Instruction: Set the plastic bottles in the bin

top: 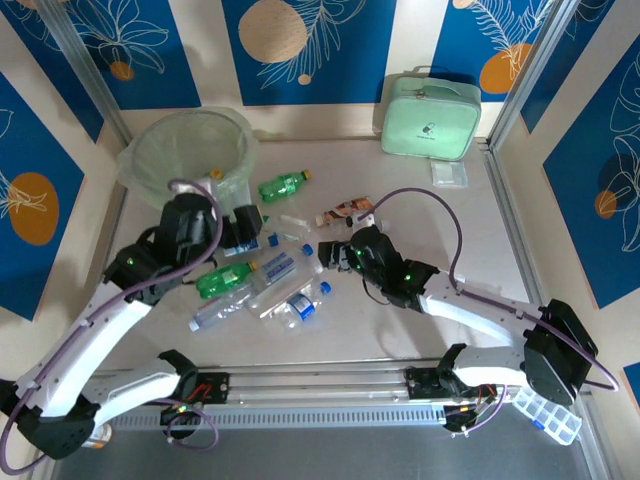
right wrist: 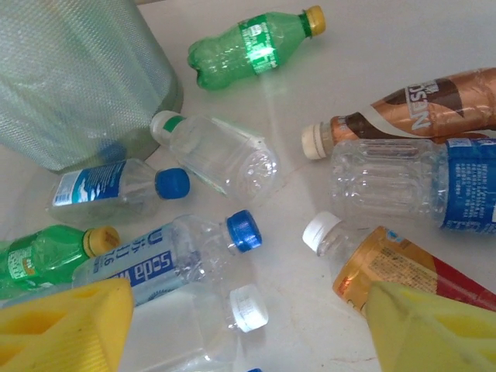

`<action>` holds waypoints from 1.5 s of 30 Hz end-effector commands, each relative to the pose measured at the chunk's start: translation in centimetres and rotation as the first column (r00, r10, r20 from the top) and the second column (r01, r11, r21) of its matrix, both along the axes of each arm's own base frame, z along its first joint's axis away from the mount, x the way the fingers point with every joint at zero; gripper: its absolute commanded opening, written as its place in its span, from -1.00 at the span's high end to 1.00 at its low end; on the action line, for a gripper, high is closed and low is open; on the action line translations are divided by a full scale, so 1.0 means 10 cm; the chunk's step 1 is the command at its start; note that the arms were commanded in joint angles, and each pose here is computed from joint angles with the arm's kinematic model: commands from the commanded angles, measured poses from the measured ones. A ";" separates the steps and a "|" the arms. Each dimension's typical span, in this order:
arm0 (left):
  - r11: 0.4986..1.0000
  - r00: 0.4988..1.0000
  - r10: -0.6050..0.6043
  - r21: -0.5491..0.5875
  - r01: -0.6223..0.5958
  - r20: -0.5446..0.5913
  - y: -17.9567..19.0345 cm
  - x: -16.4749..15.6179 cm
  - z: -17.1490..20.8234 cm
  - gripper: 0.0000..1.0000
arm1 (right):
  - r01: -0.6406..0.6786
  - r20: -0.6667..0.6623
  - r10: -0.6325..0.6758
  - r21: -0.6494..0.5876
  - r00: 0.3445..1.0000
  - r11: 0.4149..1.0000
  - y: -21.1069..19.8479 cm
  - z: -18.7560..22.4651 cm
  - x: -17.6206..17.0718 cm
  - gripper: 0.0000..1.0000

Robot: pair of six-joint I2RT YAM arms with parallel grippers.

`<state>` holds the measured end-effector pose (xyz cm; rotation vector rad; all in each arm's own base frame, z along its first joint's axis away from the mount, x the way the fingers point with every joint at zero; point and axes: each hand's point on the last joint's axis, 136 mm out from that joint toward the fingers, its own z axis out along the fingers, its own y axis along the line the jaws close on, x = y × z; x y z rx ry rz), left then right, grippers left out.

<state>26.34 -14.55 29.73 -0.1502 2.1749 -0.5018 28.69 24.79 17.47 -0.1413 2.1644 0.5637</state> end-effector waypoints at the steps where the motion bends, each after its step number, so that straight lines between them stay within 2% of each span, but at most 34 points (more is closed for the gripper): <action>1: 0.998 0.998 -0.055 -0.036 0.056 0.029 -0.19 -0.02 -0.23 -0.86 | -0.002 -0.075 0.012 0.135 0.997 0.991 0.12 0.16 0.10 -0.53; 5: 0.986 0.982 -0.158 -0.038 0.163 0.105 -0.41 -0.07 -0.53 -0.87 | 0.088 -0.209 -0.035 0.251 0.977 0.964 0.17 0.19 0.39 -0.43; 10: 0.968 0.956 -0.246 -0.010 0.250 0.158 -0.56 -0.11 -0.78 -0.85 | 0.238 -0.359 -0.111 0.333 0.927 0.912 0.28 0.12 1.01 -0.41; 15: 0.984 0.969 -0.169 -0.020 0.175 0.181 -0.38 -0.13 -0.88 -0.84 | 0.393 -0.517 -0.176 0.347 0.838 0.851 0.48 -0.21 1.61 -0.39; 22: 0.992 0.966 -0.089 -0.063 0.108 0.243 -0.15 -0.21 -0.74 -0.85 | 0.489 -0.588 -0.222 0.343 0.778 0.802 0.65 -0.62 2.28 -0.40; 26: 0.991 0.965 -0.089 -0.075 0.111 0.246 -0.15 -0.22 -0.71 -0.85 | 0.522 -0.629 -0.222 0.342 0.745 0.781 0.73 -0.83 2.50 -0.45; 34: 0.991 0.968 -0.072 -0.096 0.097 0.240 -0.14 -0.22 -0.73 -0.85 | 0.543 -0.637 -0.251 0.315 0.729 0.779 0.82 -0.98 2.82 -0.49; 45: 0.991 0.968 -0.051 -0.106 0.080 0.247 -0.09 -0.24 -0.70 -0.85 | 0.610 -0.695 -0.266 0.307 0.668 0.730 0.89 -1.18 2.91 -0.53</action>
